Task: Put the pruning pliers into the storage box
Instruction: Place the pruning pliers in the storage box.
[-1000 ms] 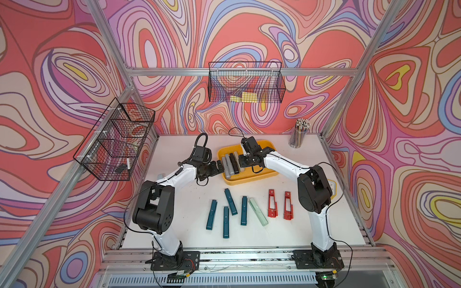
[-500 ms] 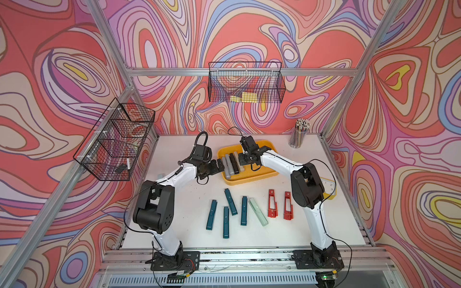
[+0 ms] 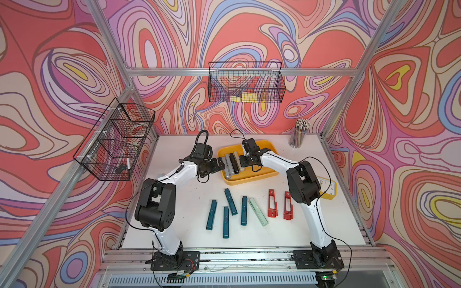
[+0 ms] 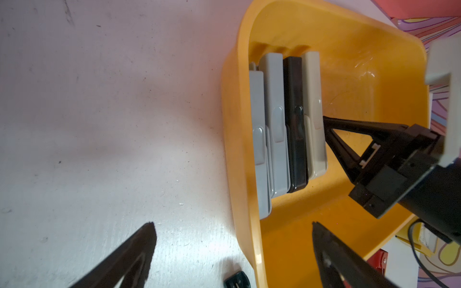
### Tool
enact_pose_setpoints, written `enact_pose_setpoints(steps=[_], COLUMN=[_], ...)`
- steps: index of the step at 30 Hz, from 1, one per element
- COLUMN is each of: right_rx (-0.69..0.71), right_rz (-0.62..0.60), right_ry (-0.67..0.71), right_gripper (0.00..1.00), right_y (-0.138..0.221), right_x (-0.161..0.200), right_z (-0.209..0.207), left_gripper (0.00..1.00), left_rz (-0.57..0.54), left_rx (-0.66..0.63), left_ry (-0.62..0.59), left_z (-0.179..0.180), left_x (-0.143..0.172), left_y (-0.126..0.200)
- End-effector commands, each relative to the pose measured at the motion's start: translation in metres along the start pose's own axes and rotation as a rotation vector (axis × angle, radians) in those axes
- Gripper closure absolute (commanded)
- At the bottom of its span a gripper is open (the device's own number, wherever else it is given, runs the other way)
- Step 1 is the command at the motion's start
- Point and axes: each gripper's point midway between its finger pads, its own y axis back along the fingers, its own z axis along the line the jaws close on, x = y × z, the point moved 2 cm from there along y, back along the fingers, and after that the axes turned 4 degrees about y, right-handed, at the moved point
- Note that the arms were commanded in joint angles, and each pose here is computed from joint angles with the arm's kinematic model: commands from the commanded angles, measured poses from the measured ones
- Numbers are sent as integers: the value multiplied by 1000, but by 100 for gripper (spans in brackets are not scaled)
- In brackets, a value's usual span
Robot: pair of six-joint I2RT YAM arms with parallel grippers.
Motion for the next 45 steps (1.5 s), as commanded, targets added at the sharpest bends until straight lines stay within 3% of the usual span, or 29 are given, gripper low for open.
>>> enact_pose_setpoints(steps=[1, 15, 20, 31, 36, 45], right_rx=[-49, -57, 14, 96, 56, -3], right_rz=[-11, -8, -1, -59, -74, -13], right_ry=[-5, -17, 9, 36, 23, 15], right_gripper=[94, 94, 93, 64, 58, 52], right_y=[-1, 6, 15, 71, 92, 125], right_x=[-1, 2, 2, -2, 5, 43], right_z=[9, 9, -1, -15, -10, 0], left_gripper=[1, 1, 1, 1, 1, 1], left_rz=[13, 14, 16, 11, 32, 112], left_rx=[-22, -11, -14, 54, 178, 243], left_ry=[-4, 1, -2, -51, -59, -83], left_z=[4, 3, 3, -13, -31, -40], left_x=[-1, -1, 0, -2, 8, 48], left_y=[-3, -3, -3, 15, 30, 61])
